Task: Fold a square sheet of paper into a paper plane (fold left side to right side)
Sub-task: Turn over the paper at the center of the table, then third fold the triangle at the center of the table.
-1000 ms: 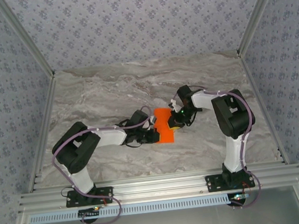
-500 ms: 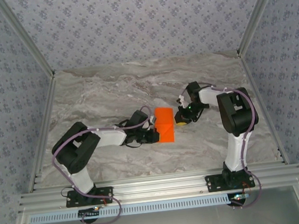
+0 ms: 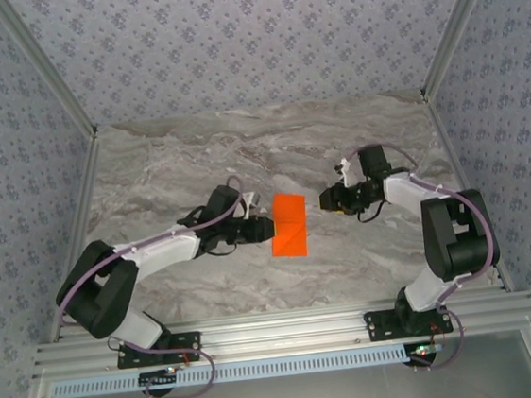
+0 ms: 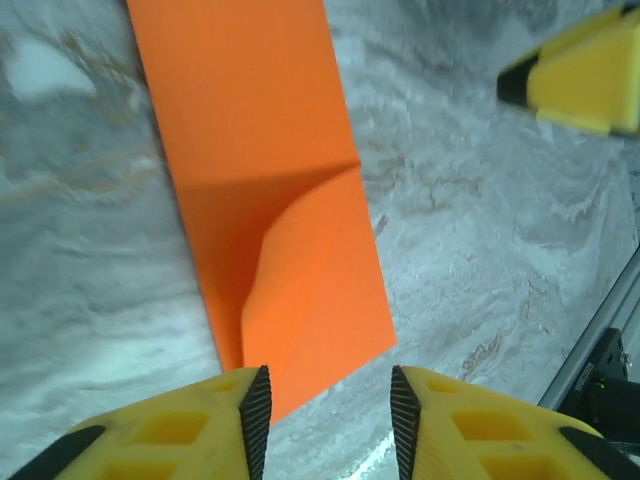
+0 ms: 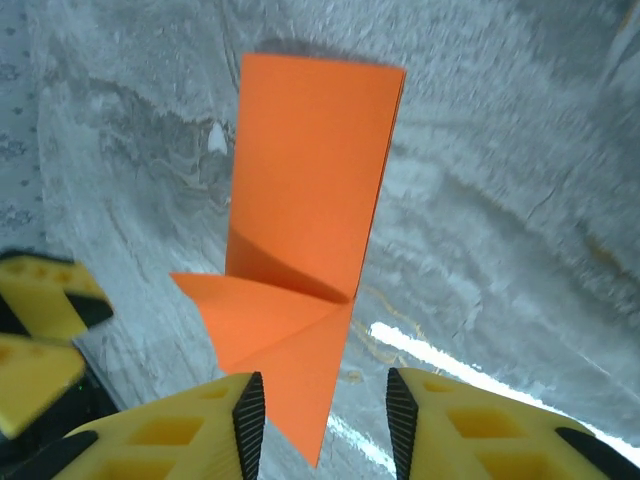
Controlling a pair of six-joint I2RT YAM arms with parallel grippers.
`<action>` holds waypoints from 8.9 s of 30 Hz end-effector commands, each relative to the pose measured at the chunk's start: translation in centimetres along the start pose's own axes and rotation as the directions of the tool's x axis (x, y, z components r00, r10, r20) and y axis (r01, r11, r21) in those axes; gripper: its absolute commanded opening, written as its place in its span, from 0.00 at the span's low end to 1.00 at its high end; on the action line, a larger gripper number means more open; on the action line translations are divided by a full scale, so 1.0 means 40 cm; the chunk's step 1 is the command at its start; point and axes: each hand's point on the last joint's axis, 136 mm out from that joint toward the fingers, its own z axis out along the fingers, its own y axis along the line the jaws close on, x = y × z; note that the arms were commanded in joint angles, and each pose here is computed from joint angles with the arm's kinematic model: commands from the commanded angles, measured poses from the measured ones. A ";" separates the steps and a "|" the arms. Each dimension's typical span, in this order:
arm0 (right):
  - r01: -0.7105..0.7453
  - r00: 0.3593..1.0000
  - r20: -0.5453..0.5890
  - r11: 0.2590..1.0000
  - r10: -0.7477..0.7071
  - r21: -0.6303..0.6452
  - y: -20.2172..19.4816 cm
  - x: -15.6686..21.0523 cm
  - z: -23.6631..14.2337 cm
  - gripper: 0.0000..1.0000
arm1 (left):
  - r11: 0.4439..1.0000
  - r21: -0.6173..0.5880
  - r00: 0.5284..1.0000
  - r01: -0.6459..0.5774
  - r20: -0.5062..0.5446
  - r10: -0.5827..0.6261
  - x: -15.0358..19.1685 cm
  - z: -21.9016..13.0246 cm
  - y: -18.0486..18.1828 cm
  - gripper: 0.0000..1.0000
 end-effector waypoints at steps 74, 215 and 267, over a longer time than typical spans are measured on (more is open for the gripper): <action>0.418 0.906 0.260 0.797 -0.333 -0.436 0.573 -0.078 -0.233 0.04 | 0.853 0.488 0.869 -0.185 0.486 -0.089 -0.198 -0.426 -0.294 0.98; 0.156 0.979 -0.166 0.965 -0.122 0.210 0.060 -0.051 0.349 0.29 | 0.951 -0.085 0.954 0.298 0.013 -0.298 -0.019 -0.003 0.121 0.65; 0.171 0.978 -0.149 0.967 -0.145 0.186 0.080 -0.062 0.344 0.30 | 0.941 -0.086 0.944 0.327 -0.017 -0.330 0.013 0.015 0.099 0.18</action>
